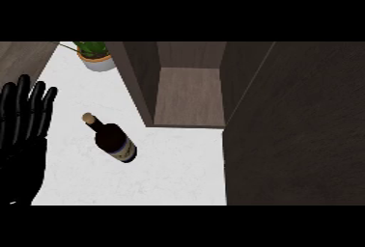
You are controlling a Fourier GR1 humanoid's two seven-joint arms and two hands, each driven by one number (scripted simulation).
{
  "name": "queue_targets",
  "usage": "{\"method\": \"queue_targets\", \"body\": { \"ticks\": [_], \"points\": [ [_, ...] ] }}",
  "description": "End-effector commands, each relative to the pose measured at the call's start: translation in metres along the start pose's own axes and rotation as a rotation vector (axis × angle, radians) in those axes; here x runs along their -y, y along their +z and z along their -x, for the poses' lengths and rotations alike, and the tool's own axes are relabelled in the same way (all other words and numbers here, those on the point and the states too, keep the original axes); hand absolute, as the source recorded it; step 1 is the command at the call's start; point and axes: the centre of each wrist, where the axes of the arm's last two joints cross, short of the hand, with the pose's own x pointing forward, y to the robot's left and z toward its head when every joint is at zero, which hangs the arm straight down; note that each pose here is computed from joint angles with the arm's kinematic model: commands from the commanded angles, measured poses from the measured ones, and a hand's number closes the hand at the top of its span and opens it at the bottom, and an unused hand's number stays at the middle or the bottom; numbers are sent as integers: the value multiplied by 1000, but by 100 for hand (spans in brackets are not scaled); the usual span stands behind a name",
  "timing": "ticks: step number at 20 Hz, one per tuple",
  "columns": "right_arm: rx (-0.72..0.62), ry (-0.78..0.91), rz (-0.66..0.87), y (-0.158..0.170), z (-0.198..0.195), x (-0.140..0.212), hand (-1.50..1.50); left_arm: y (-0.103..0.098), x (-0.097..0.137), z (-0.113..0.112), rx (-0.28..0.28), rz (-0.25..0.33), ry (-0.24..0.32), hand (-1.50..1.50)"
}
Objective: Pick up the wine, place it into the cabinet and close the cabinet
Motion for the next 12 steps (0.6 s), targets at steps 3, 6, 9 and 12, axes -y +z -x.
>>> {"method": "queue_targets", "body": {
  "ticks": [3, 6, 9, 12],
  "points": [
    [75, 12, -32, 9, -25, 1, -150, -24, -1, 7, 15, -212, -174, -150],
    [68, 17, -38, 22, -21, 4, -150, -34, -8, 9, 23, -404, -356, -150],
    [-104, -146, -275, 25, -15, -8, -150, -37, 19, 21, -158, -491, 24, -150],
    [-132, -163, -285, 30, -21, -7, -150, -60, 44, 21, -155, -508, 50, -150]
  ]
}}
